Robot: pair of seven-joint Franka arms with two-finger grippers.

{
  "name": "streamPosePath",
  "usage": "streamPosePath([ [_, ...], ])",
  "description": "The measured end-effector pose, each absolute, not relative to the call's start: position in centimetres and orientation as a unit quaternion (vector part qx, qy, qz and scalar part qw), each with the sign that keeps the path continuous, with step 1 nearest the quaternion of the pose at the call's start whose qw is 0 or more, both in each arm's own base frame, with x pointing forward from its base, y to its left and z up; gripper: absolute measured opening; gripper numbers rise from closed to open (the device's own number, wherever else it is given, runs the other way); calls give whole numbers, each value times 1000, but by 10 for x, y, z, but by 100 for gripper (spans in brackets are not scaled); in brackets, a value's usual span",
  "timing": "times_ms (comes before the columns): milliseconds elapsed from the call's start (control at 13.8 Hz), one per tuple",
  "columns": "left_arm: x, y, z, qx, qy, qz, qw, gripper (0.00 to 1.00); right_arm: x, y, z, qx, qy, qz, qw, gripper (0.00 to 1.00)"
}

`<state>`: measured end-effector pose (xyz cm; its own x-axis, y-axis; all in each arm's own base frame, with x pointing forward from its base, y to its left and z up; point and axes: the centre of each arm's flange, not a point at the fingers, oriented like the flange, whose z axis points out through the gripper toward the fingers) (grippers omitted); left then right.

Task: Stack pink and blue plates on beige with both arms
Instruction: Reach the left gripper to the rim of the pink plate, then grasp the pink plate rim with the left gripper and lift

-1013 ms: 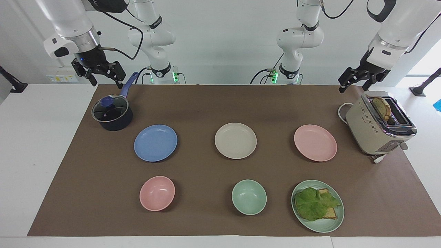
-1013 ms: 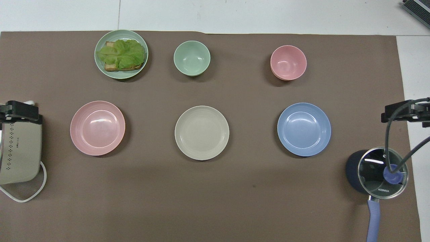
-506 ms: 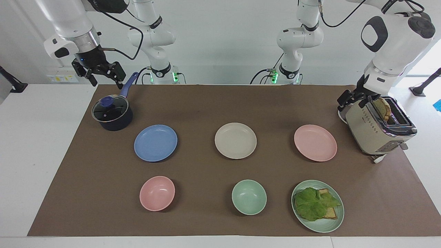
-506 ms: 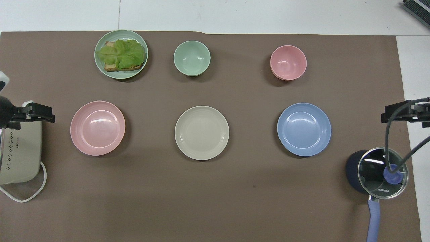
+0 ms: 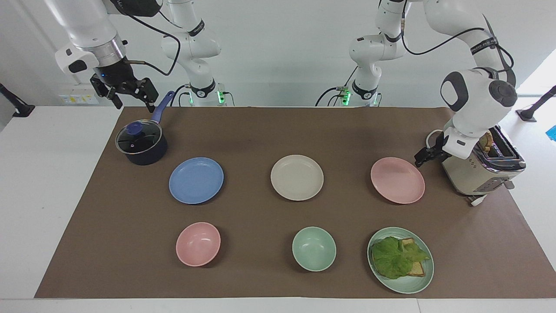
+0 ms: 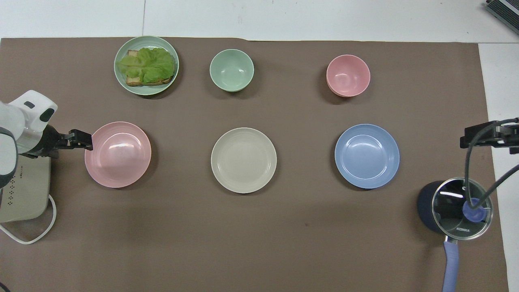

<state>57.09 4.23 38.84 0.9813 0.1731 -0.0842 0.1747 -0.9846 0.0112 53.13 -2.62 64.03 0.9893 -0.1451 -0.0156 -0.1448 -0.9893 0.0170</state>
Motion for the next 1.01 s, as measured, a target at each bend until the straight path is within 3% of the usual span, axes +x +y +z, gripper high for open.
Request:
streamPosePath([
  [434, 563, 58, 324, 994, 91, -53, 10, 100, 531, -28, 640, 997, -74, -8, 8, 100],
  [723, 557, 53, 308, 994, 87, -60, 11, 100, 531, -28, 640, 997, -74, -9, 8, 100],
  [868, 557, 52, 307, 994, 86, -61, 11, 94, 531, -28, 640, 997, -74, -9, 8, 100],
  [940, 557, 52, 307, 994, 86, -61, 11, 87, 531, -28, 640, 997, -75, -9, 8, 100],
  [1013, 557, 52, 307, 994, 86, -61, 11, 72, 531, -28, 640, 997, -75, -9, 8, 100],
])
